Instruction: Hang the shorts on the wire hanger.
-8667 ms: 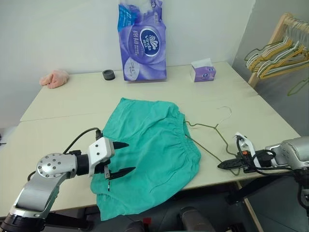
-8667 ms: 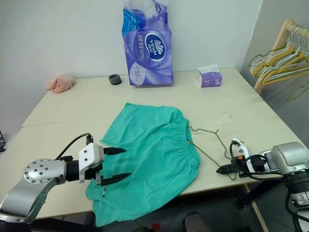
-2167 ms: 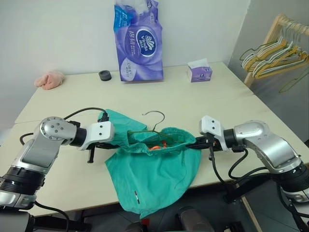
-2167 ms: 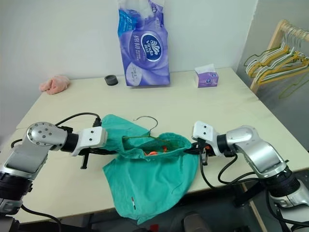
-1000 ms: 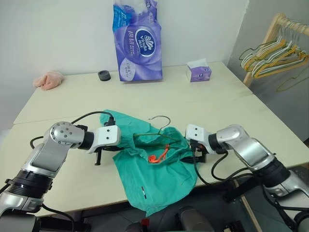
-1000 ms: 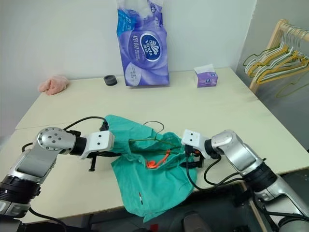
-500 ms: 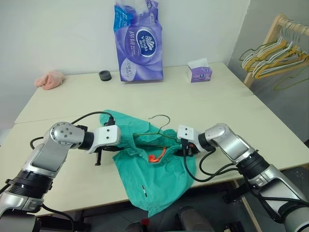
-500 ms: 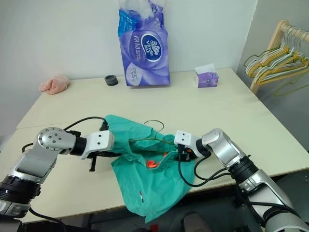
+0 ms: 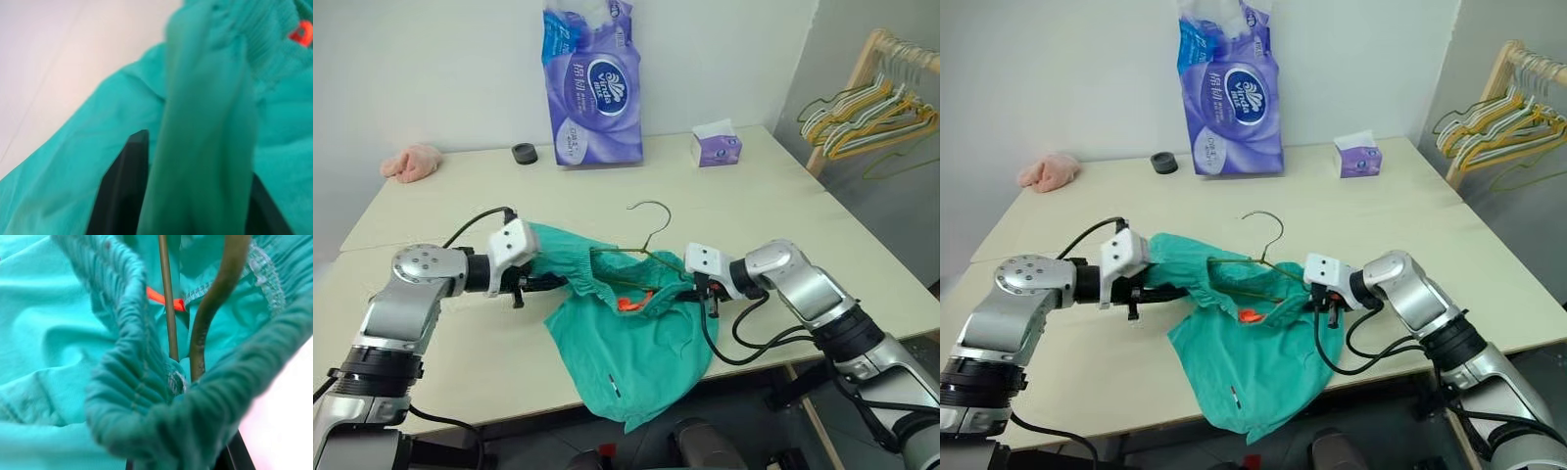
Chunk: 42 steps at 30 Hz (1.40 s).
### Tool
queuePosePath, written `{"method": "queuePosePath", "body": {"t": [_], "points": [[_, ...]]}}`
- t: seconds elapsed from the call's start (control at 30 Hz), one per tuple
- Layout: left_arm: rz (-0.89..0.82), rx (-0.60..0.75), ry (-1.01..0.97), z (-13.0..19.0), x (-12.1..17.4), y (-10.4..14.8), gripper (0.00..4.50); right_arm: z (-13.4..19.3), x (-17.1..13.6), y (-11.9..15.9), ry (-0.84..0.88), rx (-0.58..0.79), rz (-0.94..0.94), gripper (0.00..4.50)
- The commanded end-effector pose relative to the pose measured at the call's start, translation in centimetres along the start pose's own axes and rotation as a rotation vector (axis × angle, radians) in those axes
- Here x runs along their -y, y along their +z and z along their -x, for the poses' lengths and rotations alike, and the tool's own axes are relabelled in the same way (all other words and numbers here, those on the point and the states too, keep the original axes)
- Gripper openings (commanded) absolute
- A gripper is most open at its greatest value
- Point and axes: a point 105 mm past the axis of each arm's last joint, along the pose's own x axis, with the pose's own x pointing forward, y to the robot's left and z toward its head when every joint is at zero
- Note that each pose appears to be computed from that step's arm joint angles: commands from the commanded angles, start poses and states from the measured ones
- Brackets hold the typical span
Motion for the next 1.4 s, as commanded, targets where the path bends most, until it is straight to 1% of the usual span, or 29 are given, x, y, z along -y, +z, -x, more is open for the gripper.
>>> {"method": "queuePosePath", "body": {"t": [0.03,0.17,0.27,0.33,0.47,0.67,0.9,1.0,1.2,1.33,1.4], "points": [[0.148,0.100,0.031,1.9,-1.3,1.6,3.04,1.9,-0.1,1.4,-0.007,0.044,0.036,0.00],[0.200,0.106,-0.033,2.7,-0.8,1.7,4.26,2.6,-0.3,1.6,-0.001,0.044,0.033,0.00],[0.191,0.099,-0.012,2.8,-1.5,1.9,4.26,3.0,-0.5,1.4,0.006,0.035,0.033,0.00],[0.137,0.061,-0.013,2.4,-1.7,1.7,4.26,3.2,-0.6,1.2,0.009,0.023,0.032,0.00],[-0.005,-0.026,-0.065,1.7,-0.9,1.0,4.26,3.8,-0.6,0.6,0.015,0.002,0.016,0.00],[-0.129,-0.038,-0.111,1.6,-0.6,1.3,4.26,4.7,-0.6,-0.4,0.017,-0.032,0.002,0.00],[-0.183,-0.045,-0.096,0.5,-0.9,0.9,4.26,4.8,-0.7,-0.2,0.011,-0.020,0.006,0.00],[-0.201,-0.040,-0.073,-0.3,-1.4,0.6,3.72,4.8,-0.9,0.0,0.017,-0.014,0.014,0.00],[-0.184,0.015,-0.039,-1.3,-2.0,1.1,1.81,4.8,-1.1,0.1,0.025,-0.011,0.010,0.00],[-0.124,0.049,-0.014,-1.0,-2.5,1.3,0.55,5.0,-1.3,-0.3,0.025,-0.015,-0.023,0.00],[-0.113,0.044,0.000,-0.6,-2.7,1.1,0.02,5.2,-1.4,-0.5,0.026,-0.014,-0.047,0.00]]}}
